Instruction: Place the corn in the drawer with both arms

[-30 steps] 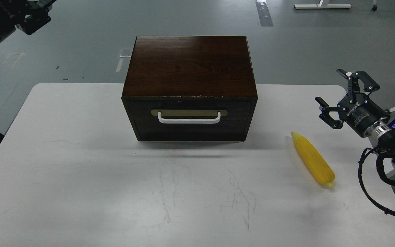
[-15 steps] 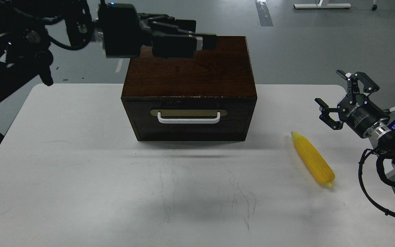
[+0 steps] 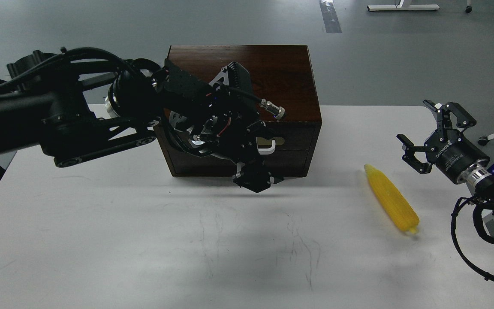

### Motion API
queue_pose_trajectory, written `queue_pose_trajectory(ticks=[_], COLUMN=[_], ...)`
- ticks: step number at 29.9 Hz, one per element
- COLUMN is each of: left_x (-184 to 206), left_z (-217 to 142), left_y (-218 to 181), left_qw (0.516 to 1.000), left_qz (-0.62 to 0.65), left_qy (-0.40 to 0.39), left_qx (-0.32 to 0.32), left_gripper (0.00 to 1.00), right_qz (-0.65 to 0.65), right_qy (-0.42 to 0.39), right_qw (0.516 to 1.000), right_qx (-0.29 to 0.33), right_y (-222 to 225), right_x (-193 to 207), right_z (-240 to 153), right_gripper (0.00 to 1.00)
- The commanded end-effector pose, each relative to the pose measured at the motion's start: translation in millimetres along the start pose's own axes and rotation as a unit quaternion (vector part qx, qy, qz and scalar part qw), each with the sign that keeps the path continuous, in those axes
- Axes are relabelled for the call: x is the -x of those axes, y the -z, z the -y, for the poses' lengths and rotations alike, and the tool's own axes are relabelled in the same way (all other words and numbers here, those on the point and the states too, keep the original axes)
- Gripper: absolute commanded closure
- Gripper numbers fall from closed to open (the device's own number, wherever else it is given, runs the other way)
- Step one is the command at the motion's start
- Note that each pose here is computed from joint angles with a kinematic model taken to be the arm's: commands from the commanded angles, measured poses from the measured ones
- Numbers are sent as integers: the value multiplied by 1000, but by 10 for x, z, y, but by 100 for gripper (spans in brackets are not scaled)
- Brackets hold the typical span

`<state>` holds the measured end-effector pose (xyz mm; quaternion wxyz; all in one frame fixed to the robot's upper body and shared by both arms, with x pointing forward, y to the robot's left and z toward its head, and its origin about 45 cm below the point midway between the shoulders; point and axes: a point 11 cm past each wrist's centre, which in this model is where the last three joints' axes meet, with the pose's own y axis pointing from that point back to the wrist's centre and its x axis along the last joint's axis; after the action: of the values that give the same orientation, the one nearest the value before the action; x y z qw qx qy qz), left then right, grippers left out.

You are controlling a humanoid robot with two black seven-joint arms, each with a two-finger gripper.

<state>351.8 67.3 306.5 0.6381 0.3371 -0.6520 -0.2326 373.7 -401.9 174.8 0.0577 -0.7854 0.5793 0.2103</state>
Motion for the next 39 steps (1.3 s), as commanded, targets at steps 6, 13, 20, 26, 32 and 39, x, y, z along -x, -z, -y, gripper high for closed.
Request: queue_pose_trajectory(ticks=[6,13,20,26,32,39], left_x=[304,349,379,367,396,492], left_z=[133,117,113,85,62,90], left_y=[100,135,148,183,248,233], left_qw=[998,998,997,997,997,996], left_qz=[0,9,12,11,4,-2], left_qy=[56,65,69,69,71,79], left_qx=[-15,-24,-27,-33,-42,-39], left_gripper=[2,2,2,2,2,2], right_qz=[1,3,4,6,8,8], right_qy=[-1,-4,-6,-6,-5,-7], right_qw=[1000,1000,1000,1000,1000,1000], right_qx=[0,3,5,7,9,8], right_y=[-4,-44,-69,-90,-123,-115], right_x=[-4,-23,-33,-29,-22,-33], right_z=[-5,-35,-51,-53,-55,-61], right_gripper=[1,1,1,1,1,1])
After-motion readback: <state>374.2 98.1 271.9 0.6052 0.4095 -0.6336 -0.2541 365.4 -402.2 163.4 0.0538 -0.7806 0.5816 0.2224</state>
